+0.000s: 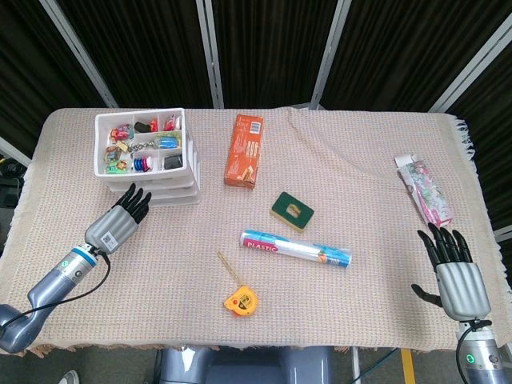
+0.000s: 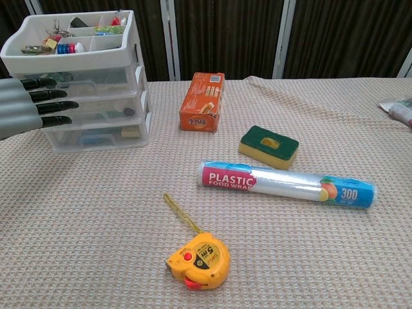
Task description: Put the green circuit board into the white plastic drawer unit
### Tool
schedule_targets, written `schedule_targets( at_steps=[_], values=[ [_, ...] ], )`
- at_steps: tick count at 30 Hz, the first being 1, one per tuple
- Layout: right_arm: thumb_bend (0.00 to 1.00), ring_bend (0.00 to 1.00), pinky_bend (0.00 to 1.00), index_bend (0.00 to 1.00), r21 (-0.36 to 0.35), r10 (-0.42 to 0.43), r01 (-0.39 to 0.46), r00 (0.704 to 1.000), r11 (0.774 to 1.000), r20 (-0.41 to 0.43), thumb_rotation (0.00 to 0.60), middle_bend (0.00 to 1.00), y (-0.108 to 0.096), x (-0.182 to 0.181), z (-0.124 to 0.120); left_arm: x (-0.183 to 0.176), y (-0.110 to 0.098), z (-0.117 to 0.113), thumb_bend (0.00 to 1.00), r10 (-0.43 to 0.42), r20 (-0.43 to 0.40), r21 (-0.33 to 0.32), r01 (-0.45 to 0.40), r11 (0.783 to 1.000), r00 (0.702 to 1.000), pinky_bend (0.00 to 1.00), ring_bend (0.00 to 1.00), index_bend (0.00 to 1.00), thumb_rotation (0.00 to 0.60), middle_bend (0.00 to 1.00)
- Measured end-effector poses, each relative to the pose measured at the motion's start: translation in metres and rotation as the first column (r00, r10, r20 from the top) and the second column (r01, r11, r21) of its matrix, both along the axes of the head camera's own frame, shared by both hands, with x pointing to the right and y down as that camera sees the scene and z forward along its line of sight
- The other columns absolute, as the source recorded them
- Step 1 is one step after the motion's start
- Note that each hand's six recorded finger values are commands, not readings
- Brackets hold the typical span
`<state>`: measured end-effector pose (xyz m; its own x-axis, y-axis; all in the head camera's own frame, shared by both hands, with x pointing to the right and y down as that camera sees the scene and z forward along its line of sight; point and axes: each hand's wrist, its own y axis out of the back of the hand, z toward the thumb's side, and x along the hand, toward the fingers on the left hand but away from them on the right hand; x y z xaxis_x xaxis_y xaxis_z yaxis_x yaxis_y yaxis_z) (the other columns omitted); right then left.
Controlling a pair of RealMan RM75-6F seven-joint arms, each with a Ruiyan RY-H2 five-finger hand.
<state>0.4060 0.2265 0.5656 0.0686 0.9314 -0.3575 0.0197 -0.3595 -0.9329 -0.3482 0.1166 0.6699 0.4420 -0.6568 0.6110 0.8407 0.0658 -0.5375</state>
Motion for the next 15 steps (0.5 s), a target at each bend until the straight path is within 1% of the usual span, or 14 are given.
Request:
schedule_targets(
  at_steps=[8, 12, 15],
  values=[
    [0.02, 0.0, 0.0, 0.09, -0.002, 0.0, 0.0, 1.0, 1.0, 0.0, 0.6, 0.0, 0.0, 0.0, 0.0, -0.002, -0.005, 0.0, 1.0, -0.039, -0.007, 0.002, 0.039, 0.999, 0.999, 0.05, 0.0, 0.12, 0.6, 0.0],
    [0.01, 0.0, 0.0, 0.09, -0.004, 0.002, -0.002, 1.0, 1.0, -0.001, 0.6, 0.0, 0.0, 0.0, 0.0, -0.002, -0.001, -0.003, 1.0, -0.041, -0.017, -0.004, 0.041, 0.999, 0.999, 0.05, 0.0, 0.11, 0.6, 0.0],
    [0.02, 0.0, 0.0, 0.09, -0.005, 0.001, -0.001, 1.0, 1.0, -0.002, 0.6, 0.0, 0.0, 0.0, 0.0, -0.001, 0.005, -0.01, 1.0, -0.045, -0.049, -0.012, 0.045, 0.999, 0.998, 0.05, 0.0, 0.11, 0.6, 0.0]
  ],
)
